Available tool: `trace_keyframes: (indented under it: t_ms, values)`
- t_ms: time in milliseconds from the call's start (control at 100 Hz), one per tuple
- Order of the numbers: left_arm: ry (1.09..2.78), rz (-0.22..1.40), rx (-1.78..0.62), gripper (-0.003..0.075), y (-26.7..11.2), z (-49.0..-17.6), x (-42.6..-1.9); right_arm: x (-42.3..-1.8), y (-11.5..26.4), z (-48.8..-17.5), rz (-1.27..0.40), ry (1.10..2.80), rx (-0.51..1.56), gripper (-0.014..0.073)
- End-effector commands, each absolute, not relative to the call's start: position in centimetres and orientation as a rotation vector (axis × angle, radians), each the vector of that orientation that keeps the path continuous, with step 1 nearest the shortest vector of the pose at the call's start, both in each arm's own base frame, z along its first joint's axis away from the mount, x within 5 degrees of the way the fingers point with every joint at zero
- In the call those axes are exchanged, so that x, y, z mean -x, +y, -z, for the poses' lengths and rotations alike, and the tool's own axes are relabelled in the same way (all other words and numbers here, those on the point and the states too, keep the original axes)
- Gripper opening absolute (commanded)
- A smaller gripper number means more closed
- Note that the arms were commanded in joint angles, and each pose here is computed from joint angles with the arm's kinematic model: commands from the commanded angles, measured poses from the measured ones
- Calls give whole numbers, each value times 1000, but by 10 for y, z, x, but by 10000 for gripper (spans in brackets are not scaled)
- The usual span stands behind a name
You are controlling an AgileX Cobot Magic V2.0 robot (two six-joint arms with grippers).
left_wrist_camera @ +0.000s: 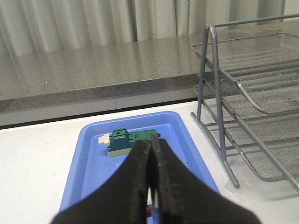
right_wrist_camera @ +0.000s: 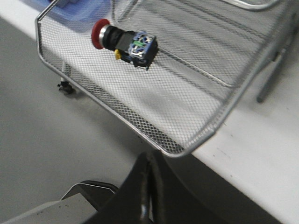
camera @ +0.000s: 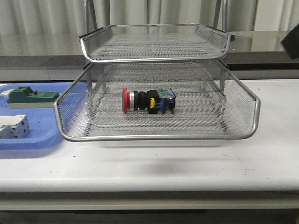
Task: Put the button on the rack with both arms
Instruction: 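Push the middle mesh tray back into the rack with the right gripper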
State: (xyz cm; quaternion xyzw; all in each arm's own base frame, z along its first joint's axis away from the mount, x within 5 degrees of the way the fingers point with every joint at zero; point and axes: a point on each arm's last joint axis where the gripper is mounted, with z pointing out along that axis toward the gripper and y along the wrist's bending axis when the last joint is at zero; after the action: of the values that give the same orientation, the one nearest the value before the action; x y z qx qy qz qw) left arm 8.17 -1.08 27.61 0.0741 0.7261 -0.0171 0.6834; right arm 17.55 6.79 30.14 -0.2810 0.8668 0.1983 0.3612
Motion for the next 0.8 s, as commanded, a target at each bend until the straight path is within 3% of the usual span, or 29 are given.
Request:
trace_keyframes:
  t_ms: [0, 230, 790]
  values:
    - [1532, 36, -113, -20, -8, -293, -82, -188, 82, -306, -533, 2116, 855, -69]
    - [1532, 36, -113, -20, -8, -293, -82, -200, 119, -280, -536, 2086, 1103, -69]
    - [1532, 36, -113, -20, -8, -293, -82, -210, 188, -222, -425, 2056, 1337, -69]
